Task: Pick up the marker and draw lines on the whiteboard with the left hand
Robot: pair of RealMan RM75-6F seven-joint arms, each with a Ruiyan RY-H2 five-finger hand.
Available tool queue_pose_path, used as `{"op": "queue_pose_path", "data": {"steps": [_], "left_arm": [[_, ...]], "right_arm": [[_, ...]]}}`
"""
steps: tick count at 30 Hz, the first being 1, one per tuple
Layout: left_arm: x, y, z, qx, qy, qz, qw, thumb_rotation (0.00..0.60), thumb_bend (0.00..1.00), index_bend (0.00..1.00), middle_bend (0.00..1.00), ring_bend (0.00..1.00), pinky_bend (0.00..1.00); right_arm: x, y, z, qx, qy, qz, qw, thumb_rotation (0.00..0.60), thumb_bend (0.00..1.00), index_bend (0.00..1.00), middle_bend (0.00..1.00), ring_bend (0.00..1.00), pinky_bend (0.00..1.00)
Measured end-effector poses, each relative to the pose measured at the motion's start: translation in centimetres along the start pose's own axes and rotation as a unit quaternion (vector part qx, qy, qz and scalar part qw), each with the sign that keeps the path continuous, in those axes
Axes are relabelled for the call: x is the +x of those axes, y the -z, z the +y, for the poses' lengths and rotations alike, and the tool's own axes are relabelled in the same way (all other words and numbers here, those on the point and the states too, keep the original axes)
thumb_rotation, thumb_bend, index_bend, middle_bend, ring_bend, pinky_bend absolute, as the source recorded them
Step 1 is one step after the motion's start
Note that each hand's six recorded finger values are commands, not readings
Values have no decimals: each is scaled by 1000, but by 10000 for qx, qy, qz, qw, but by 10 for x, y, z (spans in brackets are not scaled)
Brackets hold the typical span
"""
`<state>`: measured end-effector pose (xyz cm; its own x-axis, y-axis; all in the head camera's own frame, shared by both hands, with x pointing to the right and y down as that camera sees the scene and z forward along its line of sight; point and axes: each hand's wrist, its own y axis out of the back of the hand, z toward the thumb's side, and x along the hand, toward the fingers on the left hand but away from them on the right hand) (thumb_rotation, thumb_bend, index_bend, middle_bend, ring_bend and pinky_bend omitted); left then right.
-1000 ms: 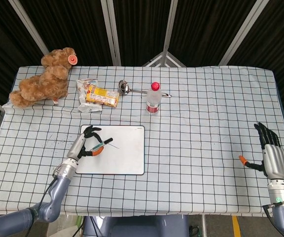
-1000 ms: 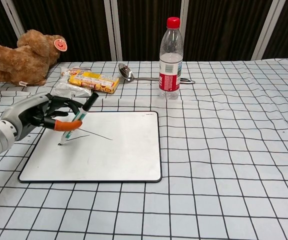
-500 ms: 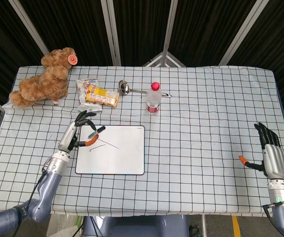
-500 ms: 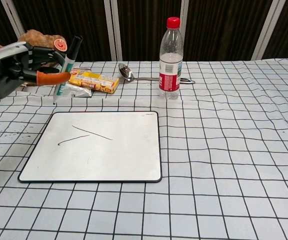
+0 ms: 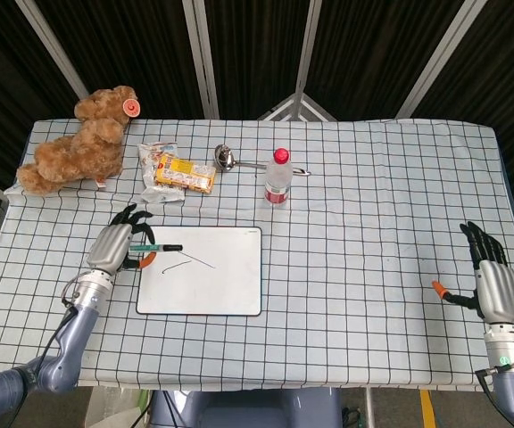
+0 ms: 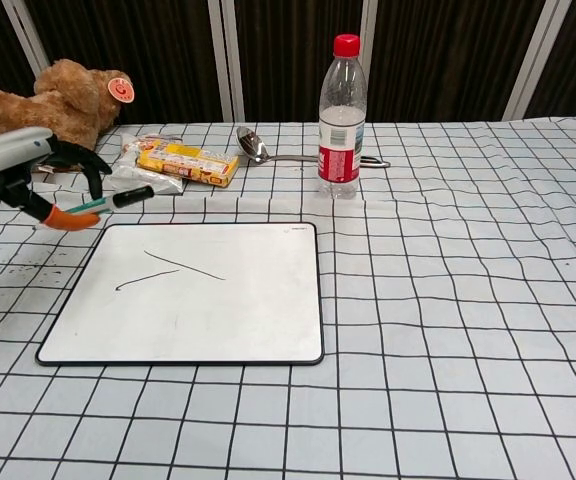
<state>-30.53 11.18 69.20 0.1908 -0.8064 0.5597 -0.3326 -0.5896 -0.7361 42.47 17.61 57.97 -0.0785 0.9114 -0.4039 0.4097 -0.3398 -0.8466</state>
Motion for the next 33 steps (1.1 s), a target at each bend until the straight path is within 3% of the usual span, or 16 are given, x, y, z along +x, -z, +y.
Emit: {"op": "queue_pose_path", "data": {"steps": [3, 9, 13, 17, 24, 27, 29, 31, 33], "left_arm": [[2, 19, -5, 411, 62, 285, 9987, 600, 428, 727, 182, 11, 92], [4, 39, -19, 594, 176, 683, 9957, 600, 331, 670, 120, 5, 74], [3, 41, -23, 533, 191, 749, 9956, 600, 206, 578, 16, 0, 21], [2, 40, -21, 414, 174, 717, 9964, 600, 133, 506, 0, 0, 1], [-6, 35, -15, 40, 213, 650, 9976, 600, 119, 434, 0, 0, 0], [-13, 31, -9, -127, 183, 575, 9981, 600, 109, 278, 0, 0, 0], [-22, 29, -1, -206, 140, 509, 9984, 600, 68, 78, 0, 0, 0], [-31, 30, 6, -237, 93, 468, 9986, 600, 48, 6, 0, 0, 0], [-45, 34, 17, -209, 21, 452, 9988, 600, 46, 0, 0, 0, 0]], "right_arm": [[0, 0, 0, 1, -1, -5, 10000, 600, 209, 0, 0, 0, 0], [0, 0, 0, 4, 1, -1, 10000, 600, 209, 0, 0, 0, 0], [0, 0, 0, 6, -7, -8, 10000, 600, 210, 0, 0, 0, 0], [0, 0, 0, 7, -15, -9, 10000, 600, 210, 0, 0, 0, 0], [0, 0, 0, 2, -16, -5, 10000, 600, 209, 0, 0, 0, 0], [0, 1, 0, 0, -29, -13, 10000, 600, 210, 0, 0, 0, 0], [0, 1, 0, 5, -36, -12, 10000, 600, 209, 0, 0, 0, 0], [0, 1, 0, 14, -35, -1, 10000, 600, 210, 0, 0, 0, 0], [0, 0, 0, 22, -27, 21, 10000, 600, 210, 0, 0, 0, 0]]}}
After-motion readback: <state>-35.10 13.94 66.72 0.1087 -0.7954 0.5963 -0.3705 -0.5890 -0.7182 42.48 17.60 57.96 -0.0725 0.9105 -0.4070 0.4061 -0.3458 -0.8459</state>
